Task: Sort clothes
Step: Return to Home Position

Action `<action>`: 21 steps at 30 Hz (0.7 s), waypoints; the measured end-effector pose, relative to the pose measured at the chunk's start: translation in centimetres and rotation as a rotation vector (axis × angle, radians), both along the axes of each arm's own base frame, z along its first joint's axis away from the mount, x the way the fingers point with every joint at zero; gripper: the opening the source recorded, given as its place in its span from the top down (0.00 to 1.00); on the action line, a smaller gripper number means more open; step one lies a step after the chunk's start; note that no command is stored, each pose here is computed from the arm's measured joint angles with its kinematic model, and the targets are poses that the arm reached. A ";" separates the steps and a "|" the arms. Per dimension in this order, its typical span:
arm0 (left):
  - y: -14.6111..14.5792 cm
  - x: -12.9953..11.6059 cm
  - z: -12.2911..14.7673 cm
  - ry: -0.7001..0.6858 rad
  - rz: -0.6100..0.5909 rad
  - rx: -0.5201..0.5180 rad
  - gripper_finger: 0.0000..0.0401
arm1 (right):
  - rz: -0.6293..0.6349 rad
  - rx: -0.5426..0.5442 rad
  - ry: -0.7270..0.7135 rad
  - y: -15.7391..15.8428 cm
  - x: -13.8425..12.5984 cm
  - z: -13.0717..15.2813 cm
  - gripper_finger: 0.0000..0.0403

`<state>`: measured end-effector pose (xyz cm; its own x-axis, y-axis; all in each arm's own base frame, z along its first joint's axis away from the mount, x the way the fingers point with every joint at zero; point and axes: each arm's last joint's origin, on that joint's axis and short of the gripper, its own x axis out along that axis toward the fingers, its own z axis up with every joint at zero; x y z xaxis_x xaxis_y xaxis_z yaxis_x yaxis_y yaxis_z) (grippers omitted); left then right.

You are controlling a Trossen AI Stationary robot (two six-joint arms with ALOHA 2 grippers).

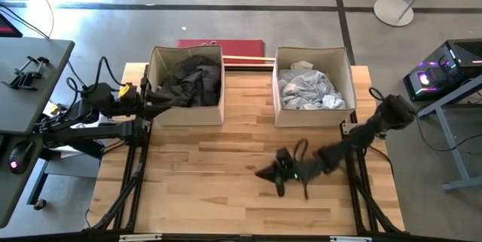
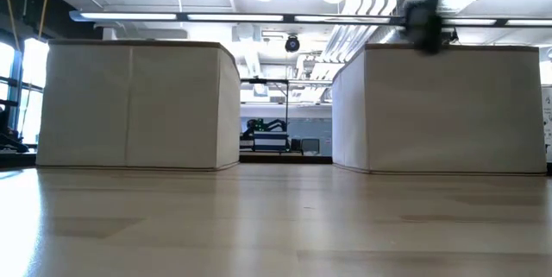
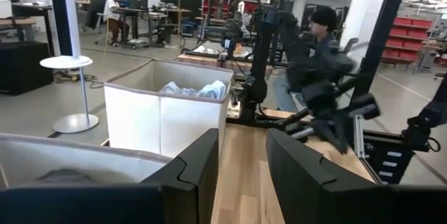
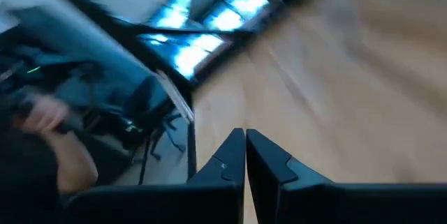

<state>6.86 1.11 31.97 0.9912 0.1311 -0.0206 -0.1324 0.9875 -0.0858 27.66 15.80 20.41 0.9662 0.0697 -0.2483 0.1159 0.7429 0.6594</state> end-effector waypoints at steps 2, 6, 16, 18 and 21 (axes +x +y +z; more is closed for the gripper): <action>0.0 0.0 0.0 0.004 0.001 -0.001 0.72 | 0.071 -0.077 -0.068 -2.9 0.3 -0.3 1.00; 0.0 0.0 -0.2 0.019 -0.010 -0.003 0.72 | -0.018 -0.116 -0.148 -8.7 -2.5 0.6 1.00; 0.0 0.0 -0.4 0.035 -0.010 -0.031 0.72 | -0.088 -0.177 -0.457 -11.2 -13.9 1.4 1.00; 0.0 0.0 -0.4 0.034 -0.010 -0.044 0.72 | -0.071 -0.225 -0.480 -11.2 -15.0 1.0 1.00; 0.0 0.0 -0.4 0.036 -0.005 -0.066 0.72 | -0.047 -0.320 -0.486 -11.3 -16.0 0.6 1.00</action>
